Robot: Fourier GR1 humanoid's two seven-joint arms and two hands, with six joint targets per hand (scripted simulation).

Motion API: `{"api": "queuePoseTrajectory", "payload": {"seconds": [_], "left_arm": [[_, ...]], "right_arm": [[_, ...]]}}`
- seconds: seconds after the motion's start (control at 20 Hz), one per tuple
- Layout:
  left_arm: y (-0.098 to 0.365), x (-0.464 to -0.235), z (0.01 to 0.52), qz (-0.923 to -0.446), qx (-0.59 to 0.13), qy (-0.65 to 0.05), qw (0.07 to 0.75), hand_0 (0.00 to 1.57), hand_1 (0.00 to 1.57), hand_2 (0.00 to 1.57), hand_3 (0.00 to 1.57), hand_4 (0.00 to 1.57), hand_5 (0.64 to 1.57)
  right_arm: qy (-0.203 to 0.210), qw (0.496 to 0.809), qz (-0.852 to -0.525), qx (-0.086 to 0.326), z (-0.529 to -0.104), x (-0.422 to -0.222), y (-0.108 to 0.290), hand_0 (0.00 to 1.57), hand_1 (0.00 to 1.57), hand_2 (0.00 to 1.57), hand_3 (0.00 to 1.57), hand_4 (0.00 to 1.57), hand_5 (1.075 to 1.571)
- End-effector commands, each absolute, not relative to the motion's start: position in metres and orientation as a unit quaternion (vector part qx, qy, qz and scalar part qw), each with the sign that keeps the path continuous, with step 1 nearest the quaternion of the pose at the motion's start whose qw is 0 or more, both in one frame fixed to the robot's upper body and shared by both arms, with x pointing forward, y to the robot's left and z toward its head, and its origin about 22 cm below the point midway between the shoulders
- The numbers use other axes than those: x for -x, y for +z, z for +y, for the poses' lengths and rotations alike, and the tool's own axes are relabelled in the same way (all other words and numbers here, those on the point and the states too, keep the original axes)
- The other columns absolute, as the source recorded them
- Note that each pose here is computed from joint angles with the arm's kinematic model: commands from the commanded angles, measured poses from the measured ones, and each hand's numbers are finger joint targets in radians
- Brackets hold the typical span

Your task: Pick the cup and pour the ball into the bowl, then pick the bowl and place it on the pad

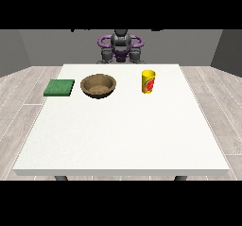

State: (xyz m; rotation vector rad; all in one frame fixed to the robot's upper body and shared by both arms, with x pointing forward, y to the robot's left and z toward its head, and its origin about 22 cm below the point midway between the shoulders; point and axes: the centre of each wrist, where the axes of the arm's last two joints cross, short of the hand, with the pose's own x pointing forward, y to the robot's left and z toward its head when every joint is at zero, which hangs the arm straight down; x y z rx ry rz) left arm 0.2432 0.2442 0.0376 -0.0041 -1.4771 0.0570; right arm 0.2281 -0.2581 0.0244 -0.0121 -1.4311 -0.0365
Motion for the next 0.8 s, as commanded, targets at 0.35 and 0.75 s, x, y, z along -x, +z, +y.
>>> {"api": "queuePoseTrajectory", "payload": {"seconds": [0.35,0.75], "left_arm": [[0.101,-0.265,0.235,-0.716,0.002,0.059,0.695,0.0,0.0,0.0,0.0,0.56,1.555],[0.103,-0.297,0.219,-0.809,-0.022,0.028,0.586,0.0,0.0,0.0,0.0,0.55,1.526]], "right_arm": [[-0.021,0.703,-0.711,-0.022,-0.232,-0.217,0.107,0.0,0.0,0.0,0.0,0.76,1.548],[-0.016,0.608,-0.793,-0.035,-0.231,-0.248,0.102,0.0,0.0,0.0,0.09,0.71,1.545]]}}
